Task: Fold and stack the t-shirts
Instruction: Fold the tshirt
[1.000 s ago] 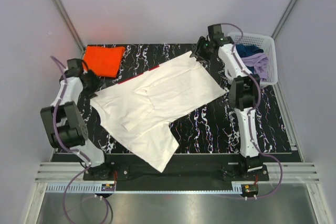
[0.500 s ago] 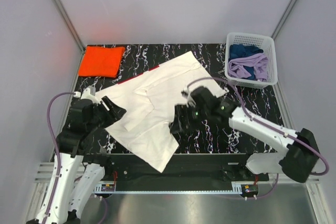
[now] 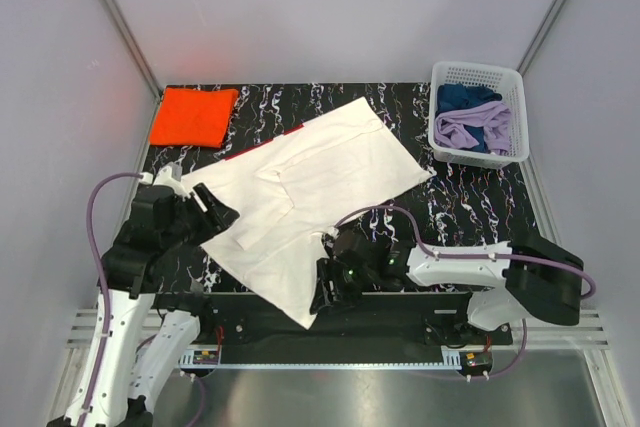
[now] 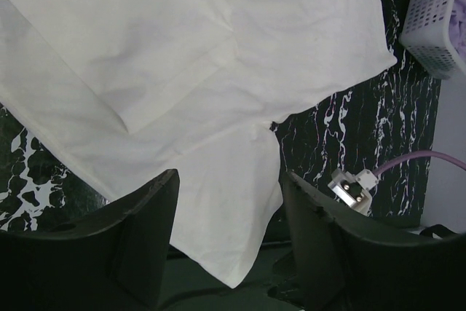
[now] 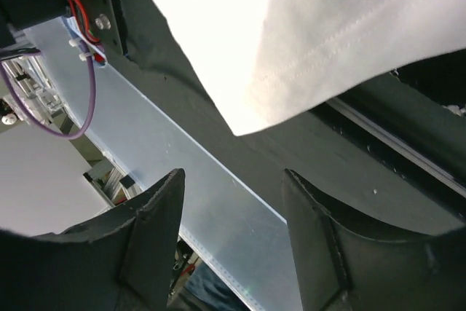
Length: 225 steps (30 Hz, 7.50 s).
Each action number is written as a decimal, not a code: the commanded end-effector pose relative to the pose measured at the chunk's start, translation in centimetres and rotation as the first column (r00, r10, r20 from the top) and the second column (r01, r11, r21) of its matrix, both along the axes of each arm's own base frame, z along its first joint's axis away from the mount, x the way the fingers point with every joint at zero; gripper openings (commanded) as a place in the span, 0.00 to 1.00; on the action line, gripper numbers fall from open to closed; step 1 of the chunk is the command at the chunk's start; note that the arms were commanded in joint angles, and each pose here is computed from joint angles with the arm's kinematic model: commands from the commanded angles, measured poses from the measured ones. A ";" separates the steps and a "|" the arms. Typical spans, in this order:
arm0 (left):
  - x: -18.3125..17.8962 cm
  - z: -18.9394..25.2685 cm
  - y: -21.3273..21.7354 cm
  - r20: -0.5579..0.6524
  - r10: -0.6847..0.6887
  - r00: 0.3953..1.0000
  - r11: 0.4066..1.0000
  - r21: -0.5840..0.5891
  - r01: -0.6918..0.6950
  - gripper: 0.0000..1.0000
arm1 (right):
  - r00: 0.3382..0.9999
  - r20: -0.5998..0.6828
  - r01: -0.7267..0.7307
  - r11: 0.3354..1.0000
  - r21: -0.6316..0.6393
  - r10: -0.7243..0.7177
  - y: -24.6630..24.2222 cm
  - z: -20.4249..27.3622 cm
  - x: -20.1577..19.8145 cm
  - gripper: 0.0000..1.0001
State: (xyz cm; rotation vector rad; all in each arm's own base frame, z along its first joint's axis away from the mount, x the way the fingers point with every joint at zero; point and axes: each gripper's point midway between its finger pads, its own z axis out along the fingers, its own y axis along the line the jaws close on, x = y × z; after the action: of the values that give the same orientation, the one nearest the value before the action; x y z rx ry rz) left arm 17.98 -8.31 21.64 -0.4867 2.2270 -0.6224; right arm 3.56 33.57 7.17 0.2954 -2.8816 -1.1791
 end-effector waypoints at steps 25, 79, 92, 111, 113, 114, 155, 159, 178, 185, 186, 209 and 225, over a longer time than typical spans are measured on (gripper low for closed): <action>0.9 0.3 -0.6 -0.023 -0.156 0.987 0.982 0.099 0.158 0.63 | 0.990 -0.017 0.137 0.990 0.032 -0.136 5.5 -0.1 4.5 0.21; 1.9 -13.3 -14.1 -0.413 -0.272 0.869 0.371 0.788 0.491 0.38 | 0.870 0.083 0.489 0.872 -0.025 -0.486 -16.4 5.9 23.1 0.65; 3.3 -13.6 -11.7 -0.410 -0.261 0.874 0.483 0.728 0.486 0.41 | 0.867 0.065 0.497 0.867 -0.022 -0.495 -16.5 5.5 22.5 0.65; 0.9 -14.1 -13.5 -0.457 -0.351 0.817 0.630 0.530 0.568 0.37 | 0.861 0.076 0.505 0.863 -0.023 -0.502 -16.6 5.6 22.6 0.65; 1.0 -14.2 -13.3 -0.464 -0.344 0.817 0.625 0.536 0.567 0.34 | 0.857 0.089 0.512 0.858 -0.029 -0.508 -16.8 5.7 23.0 0.65; 1.1 -14.3 -13.3 -0.462 -0.341 0.819 0.622 0.542 0.565 0.32 | 0.853 0.093 0.518 0.855 -0.032 -0.513 -16.9 5.8 23.2 0.65; -3.2 -6.7 -10.2 -0.160 -0.427 0.890 0.836 0.304 0.457 0.00 | 0.475 0.467 0.880 0.385 -0.279 -0.746 -31.4 -4.1 39.4 0.43; -4.1 -6.7 -9.4 -0.173 -0.415 0.893 0.848 0.282 0.449 0.00 | 0.466 0.508 0.885 0.383 -0.265 -0.725 -31.0 -3.7 39.3 0.45; -5.9 -6.5 -6.6 -0.174 -0.380 0.909 0.871 0.263 0.415 0.00 | 0.417 0.596 0.894 0.191 -0.405 -0.687 -39.8 -1.0 41.9 0.64; -6.0 -6.2 -6.6 -0.169 -0.388 0.906 0.868 0.263 0.421 0.00 | 0.419 0.558 0.896 0.228 -0.380 -0.717 -39.4 0.3 40.3 0.64; -6.0 -6.2 -6.5 -0.167 -0.389 0.906 0.869 0.262 0.421 0.00 | 0.416 0.561 0.901 0.239 -0.363 -0.716 -38.9 1.1 40.0 0.64; -5.8 -4.3 -7.0 -0.126 -0.416 0.901 0.865 0.250 0.434 0.00 | 0.394 0.506 0.919 0.341 -0.199 -0.767 -30.3 -1.6 38.1 0.33; -5.7 -3.8 -7.1 -0.123 -0.420 0.899 0.863 0.255 0.437 0.00 | 0.461 0.485 0.886 0.350 -0.305 -0.743 -29.9 -5.4 38.4 0.42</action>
State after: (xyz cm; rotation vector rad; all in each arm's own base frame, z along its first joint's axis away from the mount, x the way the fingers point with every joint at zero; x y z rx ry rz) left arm 11.86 -14.81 16.07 0.1348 2.4966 -0.4646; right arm 41.04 4.01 1.94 -1.3014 -3.4421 -0.2529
